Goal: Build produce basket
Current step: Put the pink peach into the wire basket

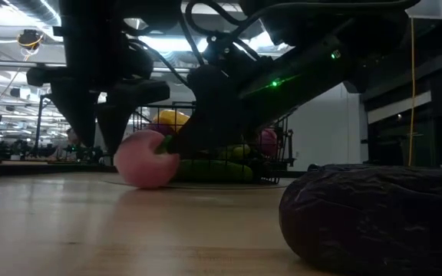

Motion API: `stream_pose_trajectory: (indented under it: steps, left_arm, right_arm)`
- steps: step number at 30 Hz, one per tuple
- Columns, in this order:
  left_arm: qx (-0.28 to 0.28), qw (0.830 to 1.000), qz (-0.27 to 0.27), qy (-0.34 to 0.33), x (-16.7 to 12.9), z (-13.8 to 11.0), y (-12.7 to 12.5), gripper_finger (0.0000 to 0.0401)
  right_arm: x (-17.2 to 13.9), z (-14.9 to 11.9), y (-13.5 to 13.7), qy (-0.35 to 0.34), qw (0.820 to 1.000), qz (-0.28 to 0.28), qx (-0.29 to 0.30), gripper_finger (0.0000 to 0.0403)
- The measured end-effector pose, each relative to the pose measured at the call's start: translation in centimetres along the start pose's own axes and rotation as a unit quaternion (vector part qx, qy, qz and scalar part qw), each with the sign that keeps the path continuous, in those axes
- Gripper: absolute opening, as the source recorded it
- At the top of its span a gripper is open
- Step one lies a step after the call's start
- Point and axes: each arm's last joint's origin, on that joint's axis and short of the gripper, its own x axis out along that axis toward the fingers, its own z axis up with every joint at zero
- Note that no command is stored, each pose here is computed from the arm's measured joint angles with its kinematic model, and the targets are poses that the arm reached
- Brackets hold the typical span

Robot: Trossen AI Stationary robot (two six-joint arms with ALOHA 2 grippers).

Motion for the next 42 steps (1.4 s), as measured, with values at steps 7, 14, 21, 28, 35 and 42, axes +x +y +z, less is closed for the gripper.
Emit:
stream_pose_trajectory:
  steps: [7,14,21,28,35,42]
  left_arm:
    - [-0.011,1.000,-0.023,0.000,0.0,0.0,-0.5,0.0199]
    - [-0.023,0.999,-0.047,0.001,0.0,0.0,-1.0,0.0199]
    - [-0.024,0.999,-0.049,0.001,0.0,0.0,-1.0,0.0199]
    - [-0.027,0.998,-0.054,0.001,-0.1,0.0,-1.1,0.0199]
    - [-0.022,0.996,-0.086,-0.001,-0.2,0.0,-1.8,0.0199]
    - [-0.020,0.995,-0.094,-0.008,-0.2,0.0,-1.9,0.0199]
  right_arm:
    - [0.0,0.0,0.0,-0.002,1.000,0.000,0.001,0.0208]
    - [0.0,0.0,0.0,-0.002,1.000,-0.001,0.001,0.0207]
    - [0.1,-0.2,-0.3,0.008,1.000,-0.021,-0.005,0.0160]
    - [0.3,-0.2,-0.7,0.015,1.000,-0.026,-0.006,0.0112]
    - [0.3,-0.3,-0.7,0.015,1.000,-0.026,-0.007,0.0081]
    - [0.3,-0.3,-0.7,0.018,0.999,-0.026,-0.008,0.0045]
